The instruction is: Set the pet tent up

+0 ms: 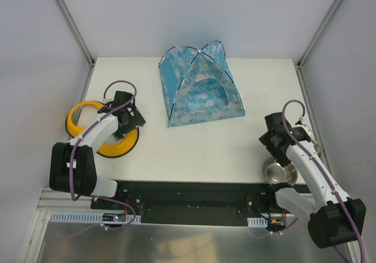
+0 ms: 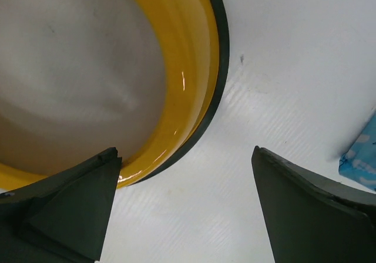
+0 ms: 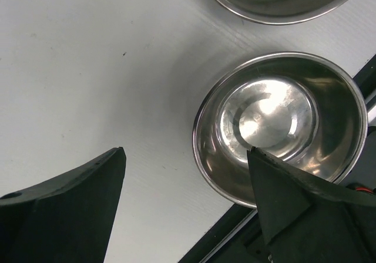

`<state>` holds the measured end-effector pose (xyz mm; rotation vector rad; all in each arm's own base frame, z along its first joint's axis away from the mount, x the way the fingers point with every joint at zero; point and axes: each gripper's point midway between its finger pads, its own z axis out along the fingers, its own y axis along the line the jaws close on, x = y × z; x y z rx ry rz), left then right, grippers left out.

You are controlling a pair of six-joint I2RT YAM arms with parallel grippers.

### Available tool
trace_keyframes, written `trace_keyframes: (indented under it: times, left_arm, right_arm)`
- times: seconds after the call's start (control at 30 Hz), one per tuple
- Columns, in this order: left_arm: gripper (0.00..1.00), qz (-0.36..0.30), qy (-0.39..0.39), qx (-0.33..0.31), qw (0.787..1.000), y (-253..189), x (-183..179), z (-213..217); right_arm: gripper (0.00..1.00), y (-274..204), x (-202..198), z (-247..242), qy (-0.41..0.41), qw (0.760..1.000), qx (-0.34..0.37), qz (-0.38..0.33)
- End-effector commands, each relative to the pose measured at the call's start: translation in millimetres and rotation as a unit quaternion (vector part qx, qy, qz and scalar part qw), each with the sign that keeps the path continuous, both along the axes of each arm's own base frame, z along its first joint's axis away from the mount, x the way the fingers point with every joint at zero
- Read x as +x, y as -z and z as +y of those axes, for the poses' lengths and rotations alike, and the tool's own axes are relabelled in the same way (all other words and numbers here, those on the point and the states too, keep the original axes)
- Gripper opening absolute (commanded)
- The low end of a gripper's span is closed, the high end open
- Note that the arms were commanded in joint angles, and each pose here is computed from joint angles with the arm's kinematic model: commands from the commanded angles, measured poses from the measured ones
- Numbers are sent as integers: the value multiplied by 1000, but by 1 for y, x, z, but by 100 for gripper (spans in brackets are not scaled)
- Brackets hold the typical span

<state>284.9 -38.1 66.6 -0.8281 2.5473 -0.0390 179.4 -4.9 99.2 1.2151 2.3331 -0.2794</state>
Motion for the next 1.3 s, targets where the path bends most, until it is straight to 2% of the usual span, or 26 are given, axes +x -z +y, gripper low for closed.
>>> trace_keyframes:
  times: [0.0, 0.27, 0.5, 0.77, 0.97, 1.17, 1.27]
  left_arm:
    - [95, -48, 3, -73, 996, -8, 40, -27]
    - [84, -100, -14, -177, 979, -23, 101, -65]
    - [75, -155, -70, -192, 966, -42, 149, -64]
    - [71, -218, -72, -199, 953, -70, 196, -66]
    - [71, -235, -52, -190, 952, -84, 200, -66]
    - [72, -237, -17, -147, 960, -112, 173, -55]
    - [73, -237, 28, -141, 961, -129, 156, -59]
  right_arm:
    - [91, 5, 4, 1, 11, 1000, 11, -3]
    - [89, 3, 0, -4, 14, 1000, 9, 0]
    - [84, 15, 1, 1, 2, 1000, 21, 20]
    - [74, 32, 14, 10, -6, 999, 35, 35]
    - [63, 49, 11, 15, -4, 997, 47, 59]
    - [57, 60, 1, 17, -1, 995, 56, 80]
    - [47, 65, -2, 18, -3, 994, 58, 91]
